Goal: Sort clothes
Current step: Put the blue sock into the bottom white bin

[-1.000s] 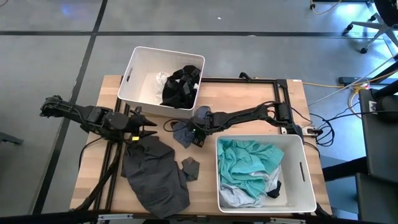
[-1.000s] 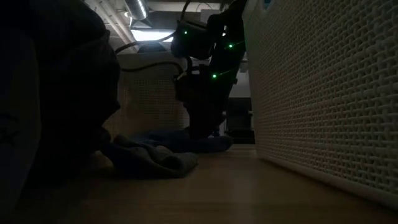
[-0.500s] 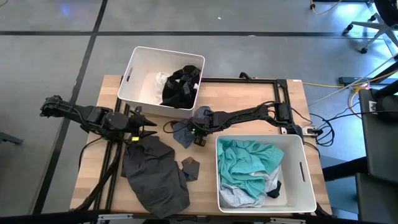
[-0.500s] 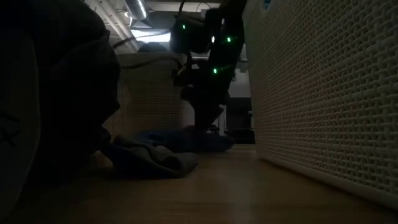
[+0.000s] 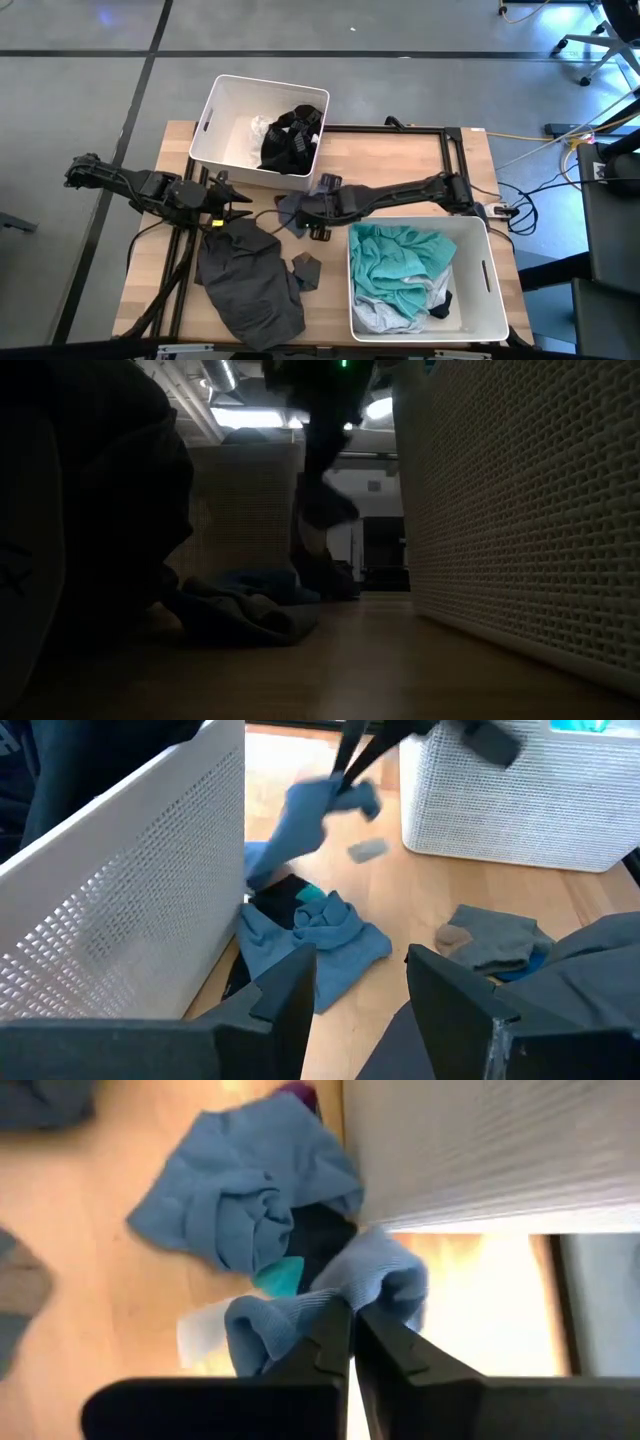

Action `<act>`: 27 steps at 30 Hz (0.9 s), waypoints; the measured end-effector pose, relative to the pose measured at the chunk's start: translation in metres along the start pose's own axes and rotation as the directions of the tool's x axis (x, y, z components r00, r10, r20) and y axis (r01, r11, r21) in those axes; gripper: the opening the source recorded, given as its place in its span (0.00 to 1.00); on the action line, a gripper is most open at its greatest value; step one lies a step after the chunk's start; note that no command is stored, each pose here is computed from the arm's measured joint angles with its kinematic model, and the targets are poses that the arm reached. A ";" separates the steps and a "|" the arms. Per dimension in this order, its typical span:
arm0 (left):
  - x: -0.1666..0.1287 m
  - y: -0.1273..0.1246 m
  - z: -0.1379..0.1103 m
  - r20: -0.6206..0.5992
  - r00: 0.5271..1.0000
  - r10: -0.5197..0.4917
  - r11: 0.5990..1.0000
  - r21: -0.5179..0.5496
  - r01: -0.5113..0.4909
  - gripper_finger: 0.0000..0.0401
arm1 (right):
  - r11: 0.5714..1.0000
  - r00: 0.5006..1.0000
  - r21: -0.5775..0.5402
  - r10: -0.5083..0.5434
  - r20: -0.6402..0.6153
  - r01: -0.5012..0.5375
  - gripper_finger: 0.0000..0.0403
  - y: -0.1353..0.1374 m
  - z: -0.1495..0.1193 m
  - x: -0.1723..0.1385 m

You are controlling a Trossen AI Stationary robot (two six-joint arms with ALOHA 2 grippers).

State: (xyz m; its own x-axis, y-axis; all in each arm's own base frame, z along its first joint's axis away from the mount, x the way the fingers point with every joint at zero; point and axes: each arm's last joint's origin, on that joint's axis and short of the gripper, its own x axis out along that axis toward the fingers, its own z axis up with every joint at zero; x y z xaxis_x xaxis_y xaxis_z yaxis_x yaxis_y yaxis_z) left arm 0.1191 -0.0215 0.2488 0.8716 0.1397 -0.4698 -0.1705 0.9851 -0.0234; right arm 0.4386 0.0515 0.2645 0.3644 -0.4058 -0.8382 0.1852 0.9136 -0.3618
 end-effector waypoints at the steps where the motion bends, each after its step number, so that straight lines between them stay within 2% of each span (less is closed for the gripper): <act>1: 0.000 0.000 0.000 0.000 1.000 0.000 1.000 0.000 0.000 0.37 | 1.000 1.000 -0.010 -0.011 0.011 0.011 0.03 0.002 0.002 -0.009; 8: 0.000 0.000 0.000 0.000 1.000 0.000 1.000 0.000 0.000 0.37 | 0.997 0.994 -0.045 -0.057 0.090 0.061 0.02 0.009 0.010 -0.066; 15: 0.000 0.000 0.000 0.001 1.000 -0.001 1.000 0.000 0.001 0.37 | 0.992 0.982 -0.038 -0.113 0.150 0.120 0.03 0.013 0.005 -0.117; 18: 0.000 0.000 0.001 0.006 1.000 -0.002 1.000 -0.002 0.002 0.37 | 0.990 0.975 -0.034 -0.128 0.182 0.136 0.03 0.014 -0.005 -0.137; 27: 0.000 0.000 0.001 0.009 1.000 0.004 1.000 -0.003 -0.004 0.37 | 0.987 0.946 0.088 -0.151 0.286 0.131 0.03 0.002 -0.044 -0.210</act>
State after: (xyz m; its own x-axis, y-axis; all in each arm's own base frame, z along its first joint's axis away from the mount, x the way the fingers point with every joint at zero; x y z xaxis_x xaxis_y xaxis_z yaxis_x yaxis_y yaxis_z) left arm 0.1194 -0.0214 0.2495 0.8750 0.1442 -0.4621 -0.1750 0.9843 -0.0243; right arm 0.3221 0.1395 0.4221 0.5780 -0.5287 -0.6216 0.3106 0.8469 -0.4315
